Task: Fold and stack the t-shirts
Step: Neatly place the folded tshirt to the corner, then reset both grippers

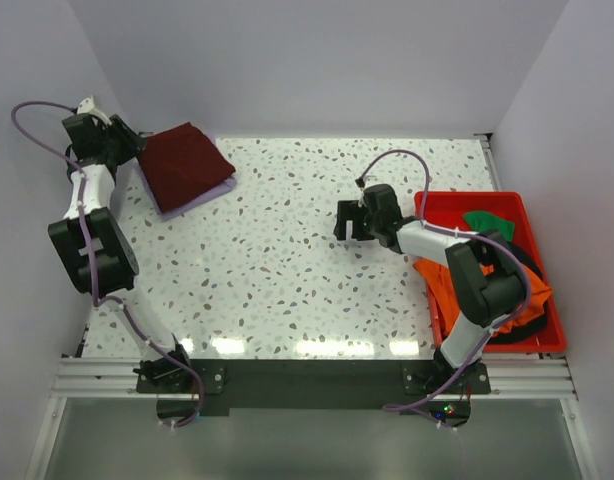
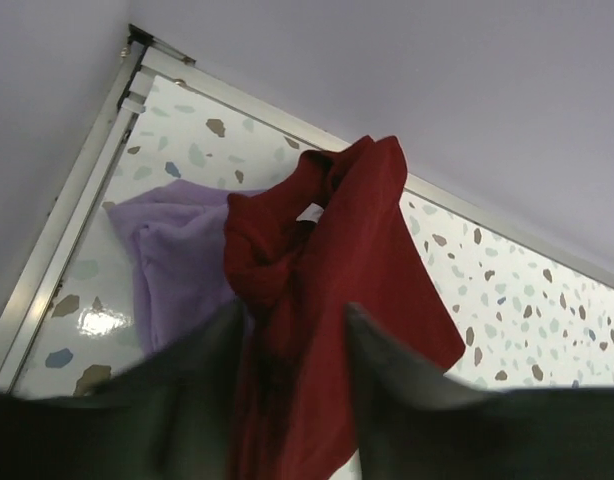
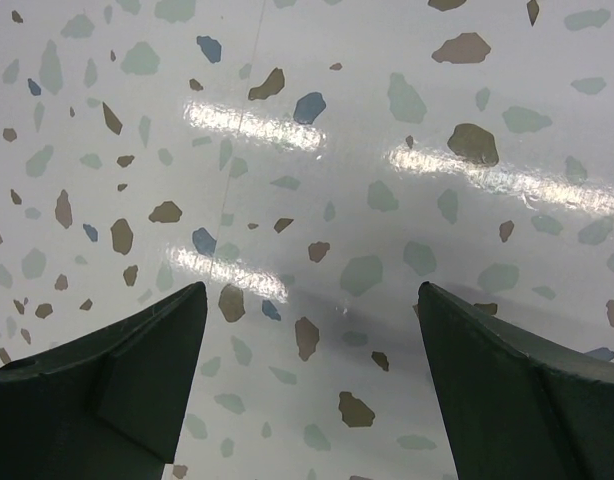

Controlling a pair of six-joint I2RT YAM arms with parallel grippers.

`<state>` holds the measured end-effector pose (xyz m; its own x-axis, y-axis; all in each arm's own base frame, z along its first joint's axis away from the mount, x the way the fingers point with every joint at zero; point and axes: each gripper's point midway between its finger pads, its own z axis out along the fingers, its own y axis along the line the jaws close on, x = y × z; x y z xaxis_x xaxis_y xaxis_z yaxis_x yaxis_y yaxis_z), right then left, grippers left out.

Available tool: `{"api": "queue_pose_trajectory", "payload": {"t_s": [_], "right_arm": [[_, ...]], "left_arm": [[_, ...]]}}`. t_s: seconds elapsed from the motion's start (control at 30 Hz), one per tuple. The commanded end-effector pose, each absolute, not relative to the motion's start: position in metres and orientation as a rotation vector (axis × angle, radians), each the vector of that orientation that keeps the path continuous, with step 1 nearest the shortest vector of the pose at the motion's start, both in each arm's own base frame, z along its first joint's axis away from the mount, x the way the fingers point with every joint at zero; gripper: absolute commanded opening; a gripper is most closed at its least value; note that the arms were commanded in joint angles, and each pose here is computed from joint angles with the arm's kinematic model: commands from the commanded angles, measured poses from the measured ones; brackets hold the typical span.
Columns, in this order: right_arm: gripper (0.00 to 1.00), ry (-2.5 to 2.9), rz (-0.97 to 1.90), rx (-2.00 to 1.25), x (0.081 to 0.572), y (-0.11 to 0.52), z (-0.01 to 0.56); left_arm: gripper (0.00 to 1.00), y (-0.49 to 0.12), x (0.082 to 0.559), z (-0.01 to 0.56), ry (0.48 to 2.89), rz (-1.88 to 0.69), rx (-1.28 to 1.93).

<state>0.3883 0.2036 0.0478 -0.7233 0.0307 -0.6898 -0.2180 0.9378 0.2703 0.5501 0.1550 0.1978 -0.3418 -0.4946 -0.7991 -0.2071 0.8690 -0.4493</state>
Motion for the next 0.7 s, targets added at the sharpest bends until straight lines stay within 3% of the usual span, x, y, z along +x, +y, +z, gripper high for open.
{"api": "queue_pose_trajectory", "payload": {"t_s": [0.0, 0.03, 0.07, 0.17, 0.37, 0.5, 0.67], "right_arm": [[0.90, 2.259, 0.468, -0.126, 0.394, 0.206, 0.074], [0.90, 2.255, 0.467, -0.131, 0.394, 0.206, 0.077], [0.90, 2.252, 0.466, -0.131, 0.394, 0.205, 0.079], [0.90, 2.242, 0.467, -0.130, 0.392, 0.204, 0.085], [0.91, 2.201, 0.456, -0.120, 0.386, 0.198, 0.101], [0.91, 2.173, 0.448, -0.112, 0.381, 0.192, 0.114], [0.91, 2.125, 0.398, -0.069, 0.375, 0.178, 0.125]], "left_arm": [[0.58, 0.183, 0.549, 0.218, 1.884, -0.195, -0.557], [0.69, 0.186, 0.546, 0.217, 1.885, -0.164, -0.575], [0.86, 0.186, 0.545, 0.219, 1.882, -0.147, -0.578], [1.00, 0.186, 0.541, 0.227, 1.882, -0.061, -0.575], [1.00, 0.149, 0.532, 0.243, 1.859, 0.051, -0.531], [1.00, 0.080, 0.522, 0.251, 1.817, 0.038, -0.445], [1.00, 0.010, 0.470, 0.234, 1.739, 0.018, -0.385]]}}
